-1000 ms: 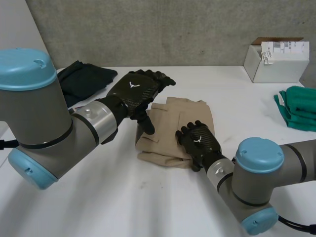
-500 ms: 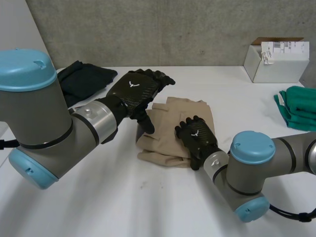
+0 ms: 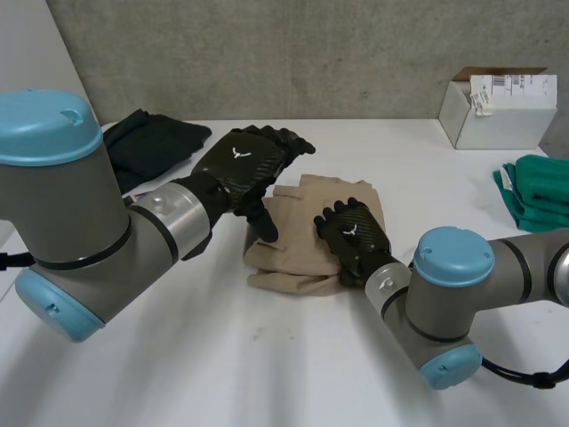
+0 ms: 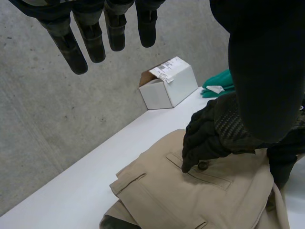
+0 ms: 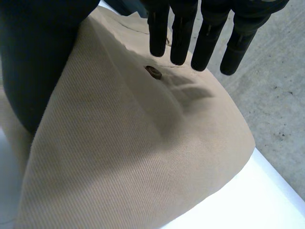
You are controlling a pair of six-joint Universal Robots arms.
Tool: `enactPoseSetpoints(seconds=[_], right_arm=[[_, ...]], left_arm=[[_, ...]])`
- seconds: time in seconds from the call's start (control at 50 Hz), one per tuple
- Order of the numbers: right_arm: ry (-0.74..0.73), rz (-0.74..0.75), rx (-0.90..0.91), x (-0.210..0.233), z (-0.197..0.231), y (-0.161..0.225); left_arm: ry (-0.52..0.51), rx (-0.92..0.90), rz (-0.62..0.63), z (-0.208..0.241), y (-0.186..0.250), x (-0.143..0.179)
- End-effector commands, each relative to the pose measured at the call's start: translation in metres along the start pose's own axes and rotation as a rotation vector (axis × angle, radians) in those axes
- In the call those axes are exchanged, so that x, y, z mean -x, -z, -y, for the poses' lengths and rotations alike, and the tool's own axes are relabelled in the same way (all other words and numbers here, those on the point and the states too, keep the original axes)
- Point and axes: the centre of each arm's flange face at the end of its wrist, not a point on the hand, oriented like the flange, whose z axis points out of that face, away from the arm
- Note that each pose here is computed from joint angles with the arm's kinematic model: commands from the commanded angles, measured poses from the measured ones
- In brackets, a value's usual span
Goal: Fold the laundry.
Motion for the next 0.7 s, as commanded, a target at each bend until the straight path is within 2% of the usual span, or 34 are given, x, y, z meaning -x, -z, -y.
enactPoseSetpoints(seconds=[0.02, 0.44, 0.7], right_arm=[[0.0, -0.003, -0.004, -0.001, 0.002, 0.0], [-0.002, -0.001, -0.01, -0.003, 0.004, -0.001], [-0.042, 0.082, 0.115, 0.003, 0.002, 0.014]], left_arm=[[0.0, -0.003, 0.001, 0.001, 0.0, 0.0], [0.028, -0.001, 0.006, 0.0, 0.0, 0.002], [0.029, 0.001, 0.008, 0.0, 0.0, 0.003]])
